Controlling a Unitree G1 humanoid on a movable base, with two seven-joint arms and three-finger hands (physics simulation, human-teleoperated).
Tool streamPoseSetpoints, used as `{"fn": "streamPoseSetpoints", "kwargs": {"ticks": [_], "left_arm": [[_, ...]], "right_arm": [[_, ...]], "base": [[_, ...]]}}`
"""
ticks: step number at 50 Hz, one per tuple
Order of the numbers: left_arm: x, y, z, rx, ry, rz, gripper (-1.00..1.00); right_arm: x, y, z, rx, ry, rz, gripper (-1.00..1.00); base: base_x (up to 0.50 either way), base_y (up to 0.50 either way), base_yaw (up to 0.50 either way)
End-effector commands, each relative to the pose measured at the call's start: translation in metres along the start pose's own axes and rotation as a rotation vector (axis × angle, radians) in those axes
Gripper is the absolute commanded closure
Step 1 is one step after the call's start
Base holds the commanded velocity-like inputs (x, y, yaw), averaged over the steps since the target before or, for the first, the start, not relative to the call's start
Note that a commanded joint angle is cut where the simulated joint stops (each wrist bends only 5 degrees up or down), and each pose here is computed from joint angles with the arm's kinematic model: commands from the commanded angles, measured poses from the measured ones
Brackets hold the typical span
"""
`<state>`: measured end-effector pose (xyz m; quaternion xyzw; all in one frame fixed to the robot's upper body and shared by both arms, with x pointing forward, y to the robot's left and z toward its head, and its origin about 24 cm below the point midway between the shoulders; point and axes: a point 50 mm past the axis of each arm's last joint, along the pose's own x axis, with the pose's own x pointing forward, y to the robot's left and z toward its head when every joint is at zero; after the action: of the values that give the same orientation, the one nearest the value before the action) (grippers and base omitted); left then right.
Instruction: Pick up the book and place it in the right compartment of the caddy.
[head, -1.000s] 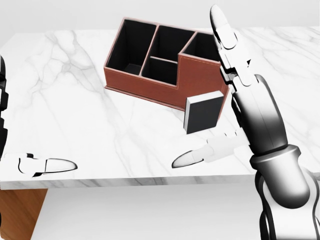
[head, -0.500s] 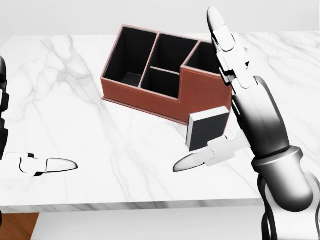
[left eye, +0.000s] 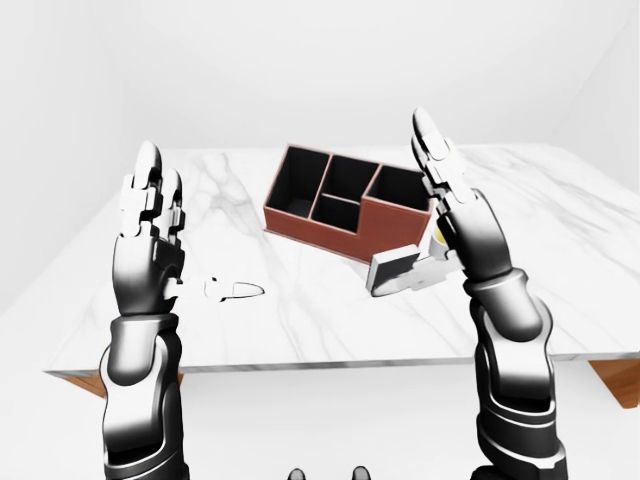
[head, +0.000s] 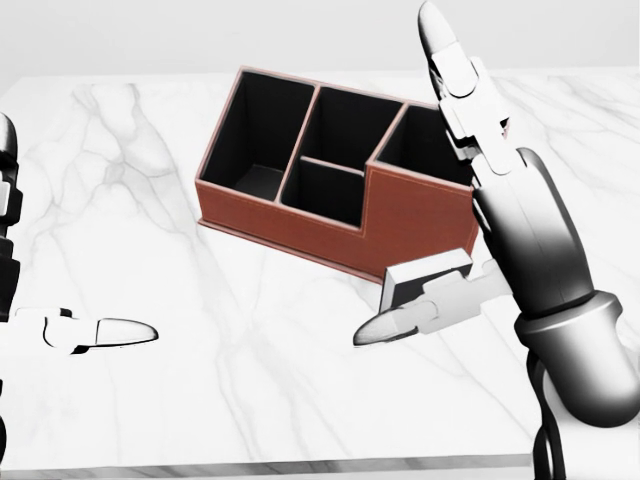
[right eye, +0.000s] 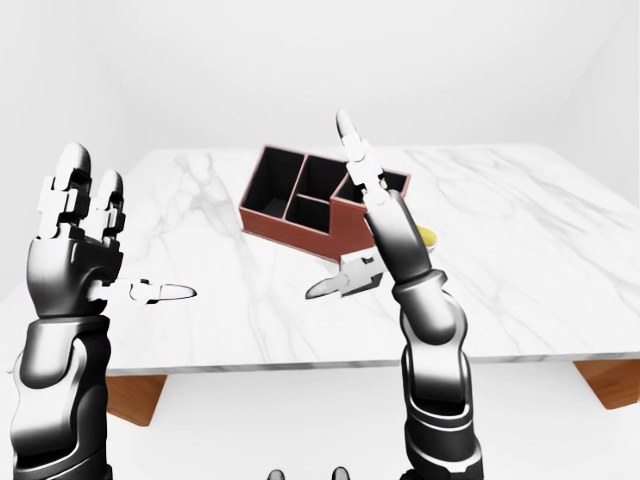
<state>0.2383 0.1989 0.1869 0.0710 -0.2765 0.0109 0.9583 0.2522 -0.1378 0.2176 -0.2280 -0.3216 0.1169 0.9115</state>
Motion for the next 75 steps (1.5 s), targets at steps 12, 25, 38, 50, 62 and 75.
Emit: {"fn": "streamPoseSetpoints", "kwargs": {"ticks": [12, 25, 38, 50, 62, 75], "left_arm": [[0.000, 0.000, -0.001, 0.009, 0.007, 0.000, -1.00], [0.000, 0.000, -0.002, 0.014, 0.009, -0.002, -1.00], [0.000, 0.000, -0.002, 0.015, 0.012, -0.004, -1.00], [-0.001, 0.000, -0.003, 0.016, 0.015, -0.006, -1.00], [0.000, 0.000, -0.003, 0.015, 0.016, -0.005, -1.00], [-0.001, 0.000, -0.002, 0.009, 0.011, -0.006, -1.00]], "right_arm": [[-0.002, -0.002, 0.003, -0.019, -0.009, 0.007, -1.00], [-0.004, -0.003, 0.002, -0.024, 0.002, 0.003, -1.00], [-0.005, -0.003, 0.000, -0.023, 0.011, 0.011, -1.00], [-0.004, -0.003, 0.002, -0.029, 0.001, 0.015, -1.00], [-0.007, -0.004, -0.002, -0.065, 0.033, 0.000, -1.00], [-0.019, 0.009, 0.003, -0.346, 0.005, 0.069, -1.00]], "base": [[0.22, 0.00, 0.00], [0.22, 0.00, 0.00], [0.23, 0.00, 0.00], [0.22, 0.00, 0.00], [0.15, 0.00, 0.00], [0.00, 0.00, 0.00]]}}
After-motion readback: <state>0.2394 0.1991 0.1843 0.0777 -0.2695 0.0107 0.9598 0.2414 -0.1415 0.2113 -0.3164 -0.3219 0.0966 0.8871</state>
